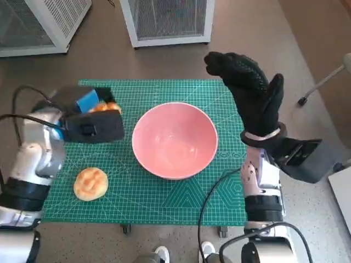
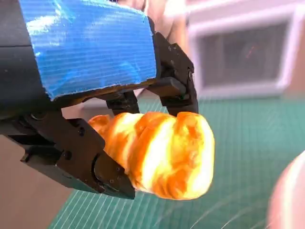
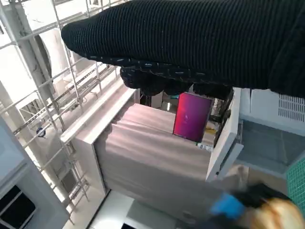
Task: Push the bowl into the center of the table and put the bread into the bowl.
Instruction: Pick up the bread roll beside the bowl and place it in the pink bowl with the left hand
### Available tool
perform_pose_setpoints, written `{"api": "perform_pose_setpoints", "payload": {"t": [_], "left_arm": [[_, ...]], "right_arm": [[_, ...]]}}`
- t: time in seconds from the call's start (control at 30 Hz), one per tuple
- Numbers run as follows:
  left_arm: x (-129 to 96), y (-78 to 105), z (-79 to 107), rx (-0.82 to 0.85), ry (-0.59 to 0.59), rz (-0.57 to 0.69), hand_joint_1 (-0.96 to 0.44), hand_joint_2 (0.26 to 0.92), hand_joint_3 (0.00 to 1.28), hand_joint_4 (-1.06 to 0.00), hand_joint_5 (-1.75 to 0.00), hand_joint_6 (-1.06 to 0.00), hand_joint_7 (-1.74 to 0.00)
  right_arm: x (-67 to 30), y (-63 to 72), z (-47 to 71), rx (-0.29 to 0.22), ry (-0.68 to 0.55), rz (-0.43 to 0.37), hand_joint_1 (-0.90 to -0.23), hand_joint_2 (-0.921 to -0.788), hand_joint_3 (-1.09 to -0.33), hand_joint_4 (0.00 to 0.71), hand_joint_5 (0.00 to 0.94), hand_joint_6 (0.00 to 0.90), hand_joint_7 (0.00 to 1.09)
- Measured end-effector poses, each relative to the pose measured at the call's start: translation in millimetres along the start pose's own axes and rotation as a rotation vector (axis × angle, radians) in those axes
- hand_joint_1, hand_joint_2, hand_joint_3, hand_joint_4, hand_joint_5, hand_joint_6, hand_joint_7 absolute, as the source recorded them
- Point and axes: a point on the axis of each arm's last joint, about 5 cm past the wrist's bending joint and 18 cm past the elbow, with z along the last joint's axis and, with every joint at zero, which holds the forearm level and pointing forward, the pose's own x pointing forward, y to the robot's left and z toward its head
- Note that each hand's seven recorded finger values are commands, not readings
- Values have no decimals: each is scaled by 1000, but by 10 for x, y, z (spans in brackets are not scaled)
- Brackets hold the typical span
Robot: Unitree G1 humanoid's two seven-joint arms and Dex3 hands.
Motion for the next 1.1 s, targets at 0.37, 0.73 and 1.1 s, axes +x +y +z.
{"api": "perform_pose_setpoints", "payload": {"t": [0.37,0.73,1.1], "left_arm": [[-307,173,300,-26,-260,213,3,908,25,-791,-1061,-672,-1119],[-382,128,577,-14,-429,240,3,903,16,-817,-1031,-692,-1095],[-331,20,707,-8,-557,154,2,920,32,-765,-1096,-637,-1142]], "right_arm": [[-6,-3,-5,1,4,0,-682,-921,-765,200,0,274,81],[-14,-5,-14,3,10,2,-680,-921,-766,205,2,274,84],[-20,-14,-5,6,16,2,-679,-921,-773,207,2,274,87]]}}
